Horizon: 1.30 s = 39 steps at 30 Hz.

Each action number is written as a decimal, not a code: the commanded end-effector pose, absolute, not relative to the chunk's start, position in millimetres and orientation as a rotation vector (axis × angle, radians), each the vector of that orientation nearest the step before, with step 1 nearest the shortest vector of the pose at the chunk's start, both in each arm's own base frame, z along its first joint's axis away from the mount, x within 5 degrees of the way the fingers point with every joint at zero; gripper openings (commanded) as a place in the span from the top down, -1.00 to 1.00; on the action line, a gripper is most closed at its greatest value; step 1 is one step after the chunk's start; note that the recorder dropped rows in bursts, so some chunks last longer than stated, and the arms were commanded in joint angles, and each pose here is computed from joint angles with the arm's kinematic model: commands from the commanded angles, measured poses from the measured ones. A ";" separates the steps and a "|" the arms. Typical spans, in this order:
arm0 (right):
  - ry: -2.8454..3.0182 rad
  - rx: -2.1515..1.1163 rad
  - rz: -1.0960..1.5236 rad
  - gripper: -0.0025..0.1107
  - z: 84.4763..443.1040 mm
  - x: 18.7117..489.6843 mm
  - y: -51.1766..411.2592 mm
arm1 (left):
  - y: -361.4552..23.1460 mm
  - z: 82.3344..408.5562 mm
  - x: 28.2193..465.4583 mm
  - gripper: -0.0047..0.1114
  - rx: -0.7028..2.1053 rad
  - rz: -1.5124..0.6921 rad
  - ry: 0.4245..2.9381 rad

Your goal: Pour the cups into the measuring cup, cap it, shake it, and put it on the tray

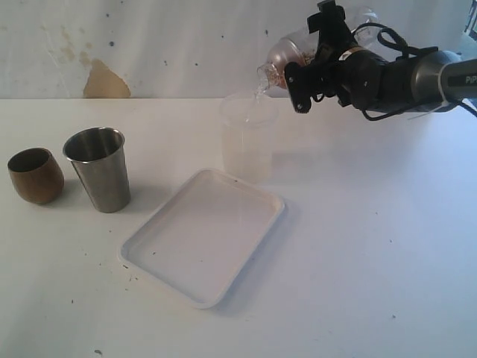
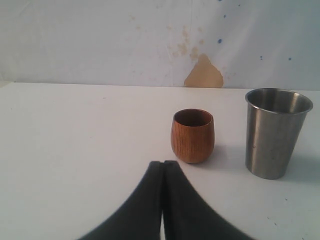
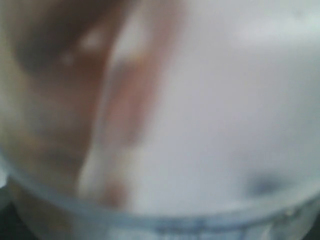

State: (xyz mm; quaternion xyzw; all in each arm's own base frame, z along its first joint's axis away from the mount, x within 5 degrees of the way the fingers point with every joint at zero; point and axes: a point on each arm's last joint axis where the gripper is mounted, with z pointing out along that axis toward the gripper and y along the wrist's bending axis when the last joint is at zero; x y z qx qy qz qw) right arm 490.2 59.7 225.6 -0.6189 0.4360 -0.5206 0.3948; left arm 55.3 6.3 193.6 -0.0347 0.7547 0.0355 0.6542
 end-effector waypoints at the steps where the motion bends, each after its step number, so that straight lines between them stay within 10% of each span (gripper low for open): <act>1: 1.043 -1.486 -1.409 0.96 246.0 490.9 58.4 | 6.3 192.2 55.2 0.92 -0.075 0.082 1.714; 39: 1.033 -1.478 -1.408 0.96 246.9 490.9 59.0 | 6.3 192.2 55.2 0.92 -0.075 0.082 1.714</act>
